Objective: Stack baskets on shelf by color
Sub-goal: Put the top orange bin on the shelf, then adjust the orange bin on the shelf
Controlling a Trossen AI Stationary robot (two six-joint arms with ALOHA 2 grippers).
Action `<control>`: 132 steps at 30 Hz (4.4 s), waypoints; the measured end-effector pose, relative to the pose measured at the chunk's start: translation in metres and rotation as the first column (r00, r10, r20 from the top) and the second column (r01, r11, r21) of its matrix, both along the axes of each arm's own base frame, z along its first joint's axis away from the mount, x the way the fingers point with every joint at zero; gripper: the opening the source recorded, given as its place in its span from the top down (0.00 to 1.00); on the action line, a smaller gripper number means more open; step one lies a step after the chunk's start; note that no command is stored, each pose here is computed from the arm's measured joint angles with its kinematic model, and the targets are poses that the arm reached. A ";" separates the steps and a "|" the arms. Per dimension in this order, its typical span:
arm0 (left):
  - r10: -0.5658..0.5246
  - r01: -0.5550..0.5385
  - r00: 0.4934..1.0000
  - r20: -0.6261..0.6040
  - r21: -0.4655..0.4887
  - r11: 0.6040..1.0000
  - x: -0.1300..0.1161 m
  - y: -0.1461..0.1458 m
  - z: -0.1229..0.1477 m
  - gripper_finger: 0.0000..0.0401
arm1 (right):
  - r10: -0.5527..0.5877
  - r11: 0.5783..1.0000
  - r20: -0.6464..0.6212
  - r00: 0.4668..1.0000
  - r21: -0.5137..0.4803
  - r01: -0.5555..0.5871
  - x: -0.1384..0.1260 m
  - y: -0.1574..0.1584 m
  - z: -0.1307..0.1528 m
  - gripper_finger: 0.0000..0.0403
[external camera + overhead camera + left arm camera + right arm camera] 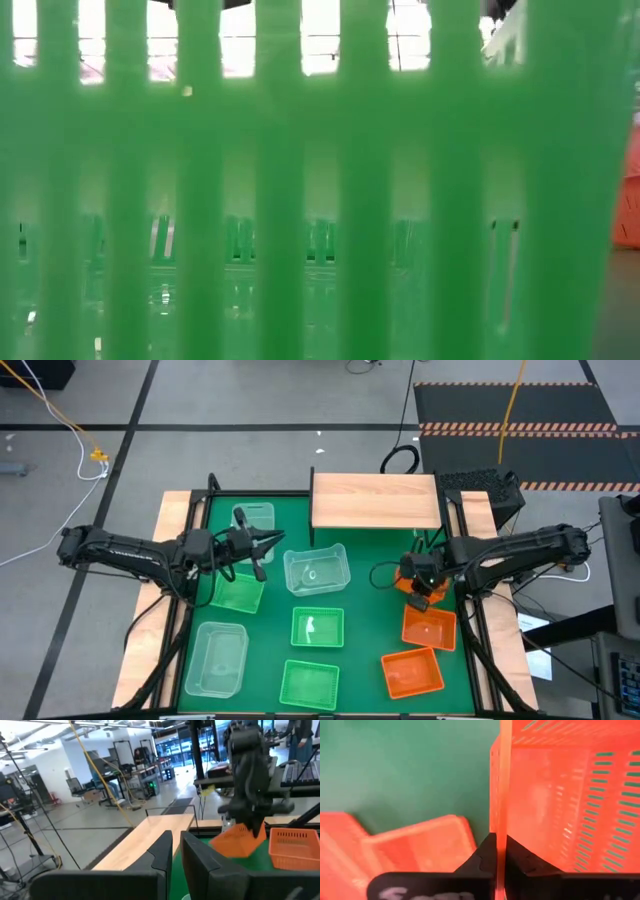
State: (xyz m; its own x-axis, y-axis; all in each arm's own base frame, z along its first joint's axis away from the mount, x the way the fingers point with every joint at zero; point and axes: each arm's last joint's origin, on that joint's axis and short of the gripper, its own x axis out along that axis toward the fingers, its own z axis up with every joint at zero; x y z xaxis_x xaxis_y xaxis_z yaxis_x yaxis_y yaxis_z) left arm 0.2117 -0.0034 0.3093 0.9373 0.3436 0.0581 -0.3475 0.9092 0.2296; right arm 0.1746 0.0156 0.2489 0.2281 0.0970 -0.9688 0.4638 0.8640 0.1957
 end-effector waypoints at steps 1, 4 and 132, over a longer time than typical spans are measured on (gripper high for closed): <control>0.007 -0.007 1.000 -0.002 0.001 1.000 0.000 0.000 0.000 0.90 | 0.002 1.000 0.057 0.998 0.002 -0.002 0.005 0.000 0.014 0.99; 0.027 -0.027 1.000 0.001 0.000 1.000 0.000 0.001 0.000 0.90 | 0.008 1.000 0.272 0.962 -0.011 -0.005 0.019 -0.003 0.059 0.99; 0.128 -0.128 0.992 -0.018 0.001 0.992 -0.001 0.021 -0.002 0.90 | 0.345 0.867 -0.132 0.929 -0.335 -0.369 -0.029 -0.147 0.080 0.98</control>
State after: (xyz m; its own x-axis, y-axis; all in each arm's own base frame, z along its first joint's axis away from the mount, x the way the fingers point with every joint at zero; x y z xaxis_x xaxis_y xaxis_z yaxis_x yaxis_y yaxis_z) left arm 0.2109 0.0178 0.3076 0.8866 0.4606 0.0419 -0.4567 0.8576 0.2366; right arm 0.1456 -0.1314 0.3289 0.1774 -0.1865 -0.9663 0.1120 0.9793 -0.1685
